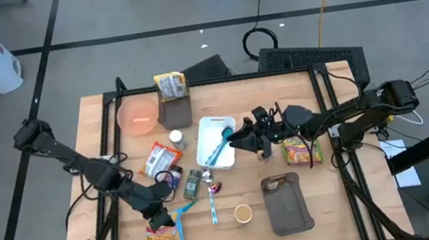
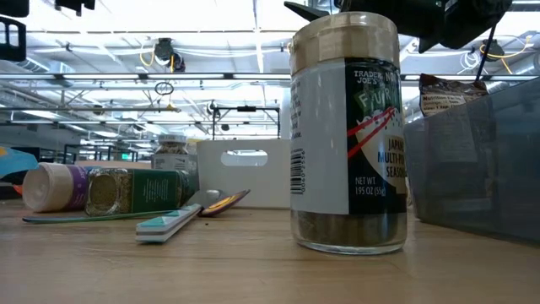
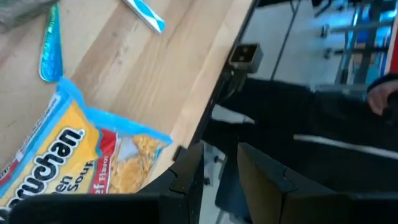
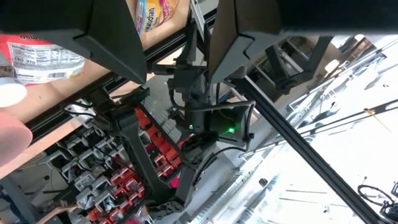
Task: Pick & Place Food Item
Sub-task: Put the orange noodle pack into the top black bin
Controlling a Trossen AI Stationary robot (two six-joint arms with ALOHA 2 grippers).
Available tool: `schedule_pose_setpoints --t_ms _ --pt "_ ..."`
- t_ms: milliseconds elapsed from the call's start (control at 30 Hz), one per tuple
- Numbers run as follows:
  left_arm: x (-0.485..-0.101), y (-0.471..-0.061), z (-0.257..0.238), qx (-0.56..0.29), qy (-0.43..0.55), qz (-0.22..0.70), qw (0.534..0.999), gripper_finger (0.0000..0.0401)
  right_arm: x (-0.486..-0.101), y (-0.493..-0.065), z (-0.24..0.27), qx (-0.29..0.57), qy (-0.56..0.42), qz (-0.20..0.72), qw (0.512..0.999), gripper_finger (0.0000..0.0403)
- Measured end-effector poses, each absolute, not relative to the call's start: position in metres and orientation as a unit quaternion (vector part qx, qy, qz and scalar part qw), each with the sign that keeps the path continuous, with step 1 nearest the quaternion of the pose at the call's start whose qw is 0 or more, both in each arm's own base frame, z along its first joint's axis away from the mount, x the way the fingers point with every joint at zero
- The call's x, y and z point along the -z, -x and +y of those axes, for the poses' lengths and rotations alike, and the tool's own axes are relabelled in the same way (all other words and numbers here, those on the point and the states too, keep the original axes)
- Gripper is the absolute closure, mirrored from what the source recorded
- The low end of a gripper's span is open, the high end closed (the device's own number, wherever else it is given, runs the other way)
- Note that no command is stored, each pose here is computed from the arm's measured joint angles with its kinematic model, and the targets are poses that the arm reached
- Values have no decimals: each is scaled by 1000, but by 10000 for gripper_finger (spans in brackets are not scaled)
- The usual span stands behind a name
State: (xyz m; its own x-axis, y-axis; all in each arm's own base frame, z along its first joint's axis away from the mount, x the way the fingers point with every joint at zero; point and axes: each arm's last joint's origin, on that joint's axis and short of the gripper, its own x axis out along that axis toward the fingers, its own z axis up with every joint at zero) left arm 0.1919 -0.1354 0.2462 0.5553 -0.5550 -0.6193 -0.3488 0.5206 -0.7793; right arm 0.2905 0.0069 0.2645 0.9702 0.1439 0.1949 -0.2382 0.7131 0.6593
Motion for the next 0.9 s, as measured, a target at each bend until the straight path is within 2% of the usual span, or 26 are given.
schedule_pose_setpoints --t_ms 433,700,900 --pt "-247 -193 -135 4 486 402 776 297 -263 -291 7 -100 -354 -59 928 234" --pt "-247 -196 -129 -46 438 336 833 297 -263 -291 7 -100 -368 -58 923 234" --pt "-247 -197 -128 -49 418 327 846 297 -263 -291 6 -99 -378 -58 919 234"
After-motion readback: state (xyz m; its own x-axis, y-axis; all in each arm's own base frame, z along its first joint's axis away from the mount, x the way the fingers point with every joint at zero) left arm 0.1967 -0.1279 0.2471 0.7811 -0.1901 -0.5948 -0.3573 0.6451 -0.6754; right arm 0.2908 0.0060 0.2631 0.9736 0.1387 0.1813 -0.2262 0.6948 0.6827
